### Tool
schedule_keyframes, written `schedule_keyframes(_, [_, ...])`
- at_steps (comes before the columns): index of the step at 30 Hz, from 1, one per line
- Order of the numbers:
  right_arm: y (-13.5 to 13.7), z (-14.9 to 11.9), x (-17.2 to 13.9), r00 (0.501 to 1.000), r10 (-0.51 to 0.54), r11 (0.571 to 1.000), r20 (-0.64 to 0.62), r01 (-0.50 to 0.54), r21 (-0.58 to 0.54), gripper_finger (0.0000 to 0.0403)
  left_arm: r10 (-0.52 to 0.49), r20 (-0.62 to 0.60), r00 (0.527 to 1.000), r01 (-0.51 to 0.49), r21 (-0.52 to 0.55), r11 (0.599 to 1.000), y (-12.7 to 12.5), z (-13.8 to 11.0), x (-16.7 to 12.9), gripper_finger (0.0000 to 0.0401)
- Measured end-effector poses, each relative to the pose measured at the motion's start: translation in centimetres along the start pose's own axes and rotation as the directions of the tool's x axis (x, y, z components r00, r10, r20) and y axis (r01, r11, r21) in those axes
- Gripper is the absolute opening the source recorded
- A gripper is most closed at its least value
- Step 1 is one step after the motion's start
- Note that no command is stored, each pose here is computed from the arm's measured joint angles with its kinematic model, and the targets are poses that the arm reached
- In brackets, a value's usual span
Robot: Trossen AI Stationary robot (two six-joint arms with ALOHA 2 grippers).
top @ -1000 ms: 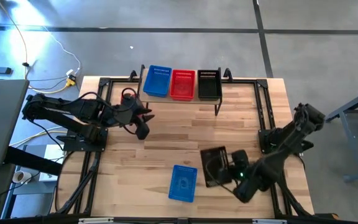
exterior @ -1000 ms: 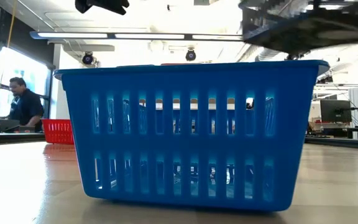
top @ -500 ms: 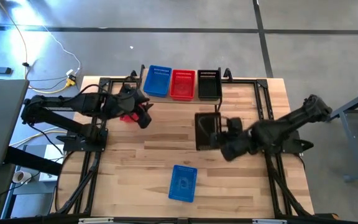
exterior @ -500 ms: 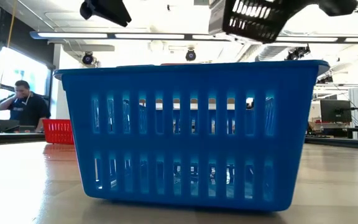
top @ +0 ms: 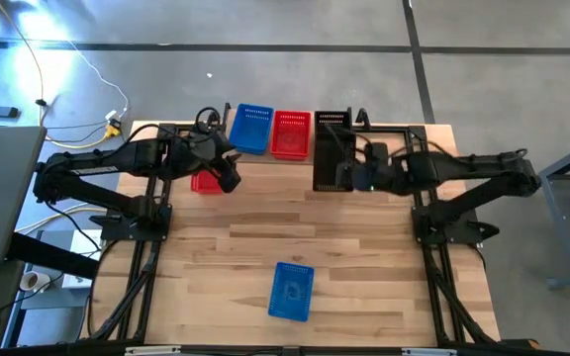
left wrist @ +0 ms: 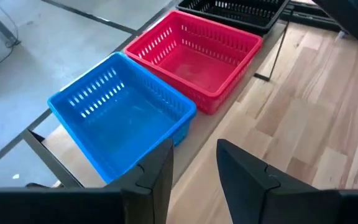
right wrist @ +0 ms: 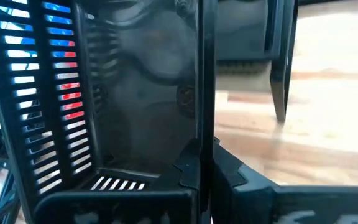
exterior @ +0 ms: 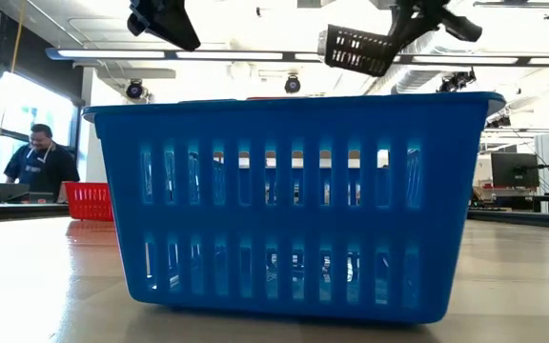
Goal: Stack baskets on shelf by color
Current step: Stack the black basket into the black baskets on the shelf
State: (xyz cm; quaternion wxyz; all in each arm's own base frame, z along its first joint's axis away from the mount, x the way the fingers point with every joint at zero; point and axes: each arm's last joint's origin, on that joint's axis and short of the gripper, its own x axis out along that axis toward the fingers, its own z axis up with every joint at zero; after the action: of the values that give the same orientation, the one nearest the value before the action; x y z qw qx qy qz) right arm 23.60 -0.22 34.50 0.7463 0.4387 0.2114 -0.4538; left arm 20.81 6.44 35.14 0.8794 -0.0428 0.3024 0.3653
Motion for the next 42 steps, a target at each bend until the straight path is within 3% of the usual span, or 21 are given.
schedule_keyframes(8, [0.1, 4.0, 1.7, 0.997, 0.075, 0.997, -0.005, -0.075, -0.014, 0.0000, -0.026, -0.013, 1.000, 0.026, 0.012, 1.000, 0.4, 0.0, 0.2, 0.0115])
schedule_keyframes(22, [-1.7, 12.0, 0.7, 0.994, 0.111, 0.993, 0.003, -0.111, 0.028, 0.0000, -0.022, -0.012, 1.000, 0.022, 0.027, 0.999, 0.4, 0.0, 0.2, 0.0115])
schedule_keyframes(30, [-3.4, 13.6, 2.6, 0.993, 0.064, 0.994, -0.098, -0.055, 0.095, 0.0000, -0.021, -0.012, 1.000, 0.021, 0.024, 0.999, 0.4, 0.0, 0.2, 0.0115])
schedule_keyframes(42, [-3.8, 13.9, 6.3, 0.964, 0.034, 0.995, -0.265, -0.008, 0.098, 0.0000, -0.019, -0.012, 1.000, 0.019, 0.023, 1.000, 0.4, 0.0, 0.2, 0.0115])
